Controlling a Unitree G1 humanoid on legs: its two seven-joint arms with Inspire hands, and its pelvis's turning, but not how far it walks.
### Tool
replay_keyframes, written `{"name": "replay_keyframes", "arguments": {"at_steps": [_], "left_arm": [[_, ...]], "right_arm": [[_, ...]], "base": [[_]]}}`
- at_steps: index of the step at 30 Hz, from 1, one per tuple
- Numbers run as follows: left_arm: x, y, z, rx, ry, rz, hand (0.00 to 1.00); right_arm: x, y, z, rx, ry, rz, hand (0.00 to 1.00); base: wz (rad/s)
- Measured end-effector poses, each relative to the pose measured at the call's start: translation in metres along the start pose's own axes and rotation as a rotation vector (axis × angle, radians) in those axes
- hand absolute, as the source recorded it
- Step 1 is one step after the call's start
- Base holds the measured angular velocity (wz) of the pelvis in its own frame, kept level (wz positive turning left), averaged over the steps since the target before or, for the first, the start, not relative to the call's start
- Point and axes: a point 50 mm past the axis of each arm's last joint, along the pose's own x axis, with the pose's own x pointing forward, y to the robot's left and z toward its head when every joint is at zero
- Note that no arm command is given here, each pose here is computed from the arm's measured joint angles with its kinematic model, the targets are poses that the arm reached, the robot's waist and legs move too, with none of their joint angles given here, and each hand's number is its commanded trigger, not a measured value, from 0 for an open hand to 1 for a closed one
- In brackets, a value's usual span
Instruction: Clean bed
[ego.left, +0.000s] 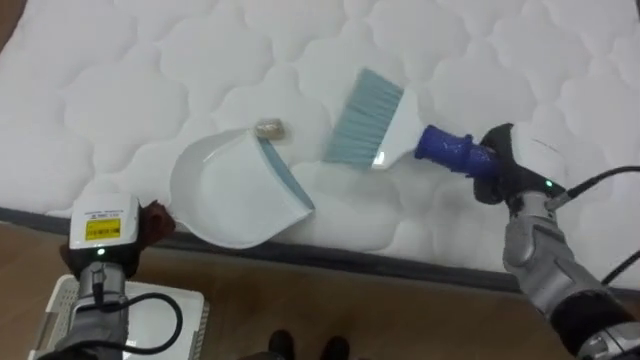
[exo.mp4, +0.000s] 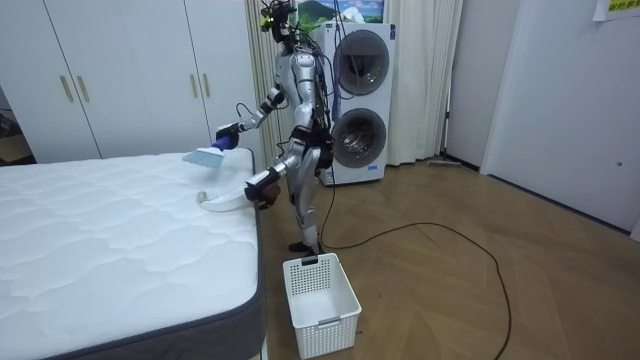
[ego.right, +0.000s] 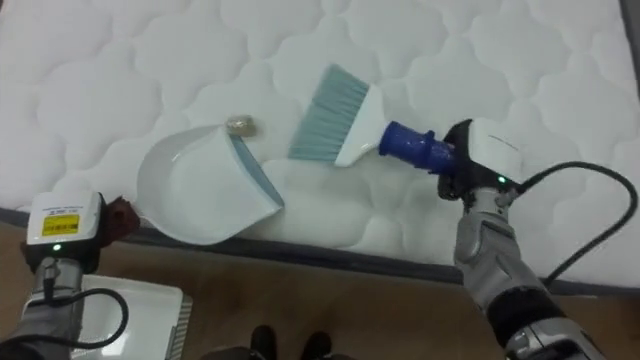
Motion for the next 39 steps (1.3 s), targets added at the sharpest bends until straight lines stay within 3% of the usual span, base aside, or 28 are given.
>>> {"name": "replay_keyframes", "arguments": {"at_steps": [8,13,22,29,33,39], "left_arm": [[-0.006,-0.006,-0.008,0.030,0.011,-0.021,1.00],[-0.019,-0.017,-0.014,0.054,0.019,-0.064,1.00],[-0.018,-0.016,-0.018,0.081,0.011,-0.057,1.00],[-0.015,-0.014,-0.020,0.067,0.034,-0.046,1.00],[-0.012,-0.010,-0.019,0.063,0.034,-0.033,1.00],[0.002,0.003,-0.015,0.050,0.033,0.037,1.00]], "right_arm": [[-0.005,0.006,-0.014,0.018,0.070,0.022,1.00],[-0.021,0.017,-0.036,-0.026,0.134,0.062,1.00],[-0.023,0.018,-0.044,-0.096,0.151,0.072,1.00],[0.000,0.001,-0.021,-0.145,0.094,0.007,1.00],[0.014,-0.011,-0.011,-0.261,0.030,-0.025,1.00],[0.032,-0.031,-0.006,-0.366,0.020,-0.060,1.00]], "base": [[-0.02],[-0.09],[-0.10],[0.01],[0.02],[0.08]]}}
